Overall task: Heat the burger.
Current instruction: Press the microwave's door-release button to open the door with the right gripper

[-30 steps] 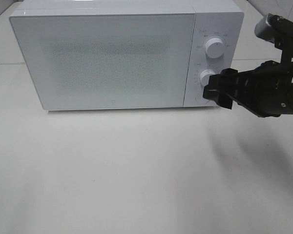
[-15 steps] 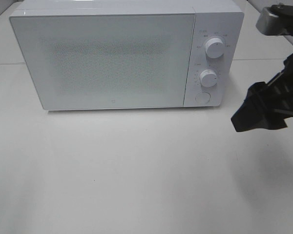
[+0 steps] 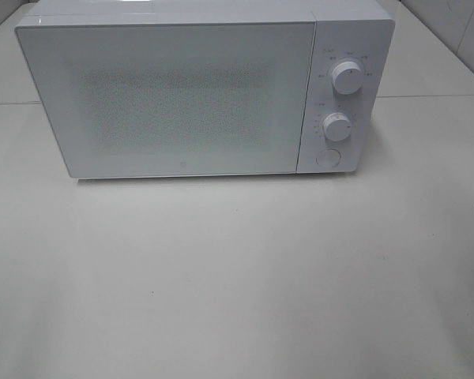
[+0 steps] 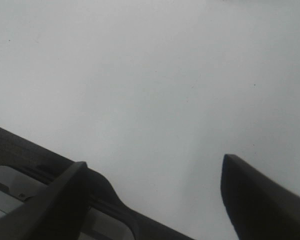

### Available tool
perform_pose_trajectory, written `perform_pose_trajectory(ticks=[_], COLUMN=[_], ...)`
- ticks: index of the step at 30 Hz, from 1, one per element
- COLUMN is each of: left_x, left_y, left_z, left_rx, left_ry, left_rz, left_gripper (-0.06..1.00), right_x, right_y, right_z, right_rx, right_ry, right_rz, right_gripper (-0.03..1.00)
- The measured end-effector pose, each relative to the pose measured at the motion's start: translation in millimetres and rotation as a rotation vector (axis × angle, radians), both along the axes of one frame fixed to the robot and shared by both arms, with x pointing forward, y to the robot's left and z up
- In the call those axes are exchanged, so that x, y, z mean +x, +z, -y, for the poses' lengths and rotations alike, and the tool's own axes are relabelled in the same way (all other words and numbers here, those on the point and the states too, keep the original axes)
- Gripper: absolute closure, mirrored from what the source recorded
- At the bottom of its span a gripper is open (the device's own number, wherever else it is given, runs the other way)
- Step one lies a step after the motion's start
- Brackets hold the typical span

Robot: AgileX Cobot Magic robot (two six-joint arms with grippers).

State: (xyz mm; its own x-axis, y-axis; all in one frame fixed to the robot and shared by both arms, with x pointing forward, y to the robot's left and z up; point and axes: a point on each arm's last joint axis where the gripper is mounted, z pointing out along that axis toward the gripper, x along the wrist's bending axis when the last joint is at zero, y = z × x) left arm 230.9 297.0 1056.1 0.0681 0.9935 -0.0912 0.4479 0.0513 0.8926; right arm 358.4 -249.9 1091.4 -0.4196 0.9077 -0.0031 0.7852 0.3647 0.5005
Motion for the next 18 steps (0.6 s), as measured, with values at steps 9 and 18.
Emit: perform_pose_trajectory(ticks=[9, 18], left_x=[0, 0], left_y=[0, 0], left_z=[0, 0], left_rx=[0.0, 0.0], left_ry=[0.0, 0.0], left_rz=[0.0, 0.0], left_gripper=[-0.05, -0.05], right_x=[-42, -94], right_y=[19, -8], right_z=[22, 49], right_rx=[0.027, 0.061], right_ry=[-0.077, -0.187], right_rz=[0.153, 0.319], right_gripper=[0.31, 0.3])
